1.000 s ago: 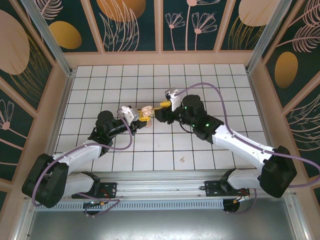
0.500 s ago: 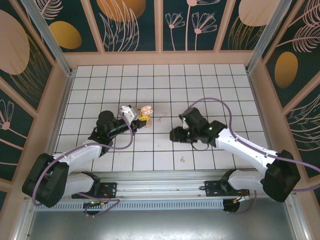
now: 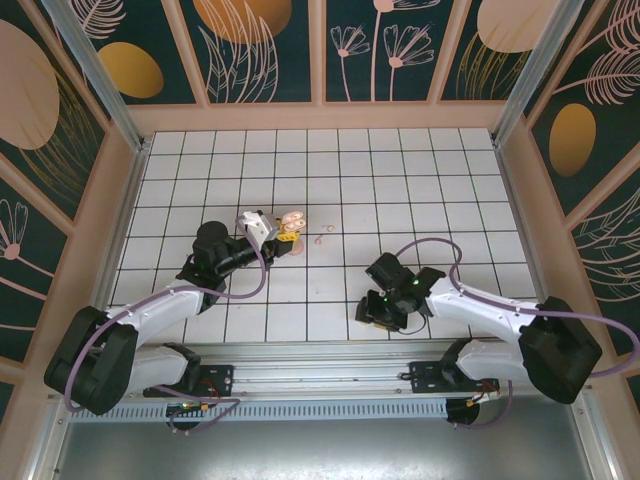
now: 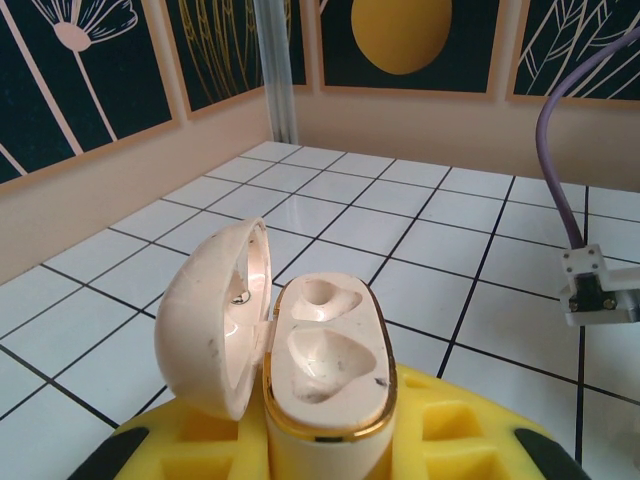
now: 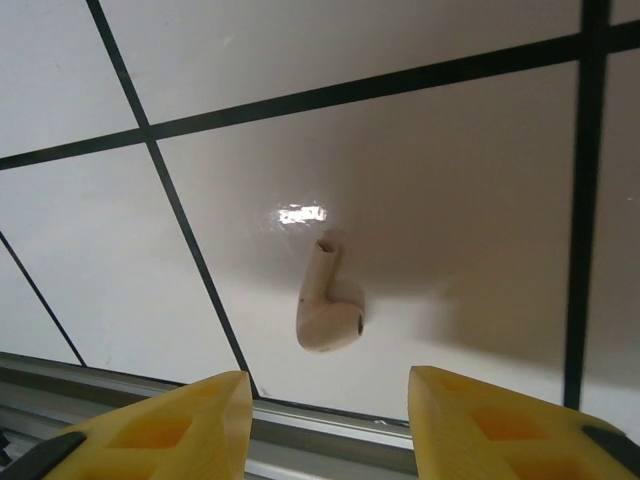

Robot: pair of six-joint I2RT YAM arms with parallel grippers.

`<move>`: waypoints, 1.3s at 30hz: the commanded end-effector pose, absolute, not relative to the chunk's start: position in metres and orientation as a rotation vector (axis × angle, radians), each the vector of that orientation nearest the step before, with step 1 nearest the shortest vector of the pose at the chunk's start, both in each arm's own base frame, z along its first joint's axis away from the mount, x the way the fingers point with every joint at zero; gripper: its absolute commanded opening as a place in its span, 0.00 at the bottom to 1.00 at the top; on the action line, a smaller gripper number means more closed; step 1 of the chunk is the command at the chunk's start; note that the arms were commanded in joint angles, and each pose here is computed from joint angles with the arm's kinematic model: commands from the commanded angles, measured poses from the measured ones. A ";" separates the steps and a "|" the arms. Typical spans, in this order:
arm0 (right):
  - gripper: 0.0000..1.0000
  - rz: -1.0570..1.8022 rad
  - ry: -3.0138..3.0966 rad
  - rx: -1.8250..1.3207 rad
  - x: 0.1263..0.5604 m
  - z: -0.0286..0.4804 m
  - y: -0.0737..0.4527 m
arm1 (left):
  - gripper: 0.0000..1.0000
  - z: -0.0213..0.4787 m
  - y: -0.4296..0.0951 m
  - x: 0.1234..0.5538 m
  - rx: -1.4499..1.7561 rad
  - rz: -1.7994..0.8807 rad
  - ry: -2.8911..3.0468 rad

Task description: Insert wireless bluetooth earbuds into charging case

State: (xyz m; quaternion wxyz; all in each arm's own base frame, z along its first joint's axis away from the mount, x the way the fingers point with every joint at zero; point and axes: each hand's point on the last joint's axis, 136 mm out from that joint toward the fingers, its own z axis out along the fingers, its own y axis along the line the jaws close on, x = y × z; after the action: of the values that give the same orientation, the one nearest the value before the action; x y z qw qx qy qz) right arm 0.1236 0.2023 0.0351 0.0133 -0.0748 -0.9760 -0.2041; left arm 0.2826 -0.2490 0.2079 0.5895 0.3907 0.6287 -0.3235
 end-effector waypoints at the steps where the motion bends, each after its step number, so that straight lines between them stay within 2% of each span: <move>1: 0.44 -0.699 -3.016 -0.249 0.124 0.032 0.214 | 0.19 0.224 -0.251 0.286 0.898 -0.753 1.433; 14: 0.40 -0.809 -2.976 -0.207 0.129 0.033 0.239 | 0.19 0.223 -0.249 0.287 0.893 -0.741 1.440; 21: 0.40 -0.918 -3.017 -0.183 0.148 0.041 0.259 | 0.19 0.223 -0.249 0.287 0.892 -0.738 1.439; 32: 0.42 -1.031 -3.152 0.075 0.189 0.090 0.259 | 0.19 0.227 -0.249 0.286 0.890 -0.735 1.430; 39: 0.42 -0.925 -3.094 0.293 0.190 0.072 0.277 | 0.19 0.226 -0.247 0.286 0.889 -0.726 1.434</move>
State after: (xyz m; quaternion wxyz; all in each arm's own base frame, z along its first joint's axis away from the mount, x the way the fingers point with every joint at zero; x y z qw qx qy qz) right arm 0.1979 0.2737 0.0801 -0.0717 0.0442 -0.9501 -0.3003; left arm 0.2848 -0.2465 0.2074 0.5897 0.3845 0.6360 -0.3160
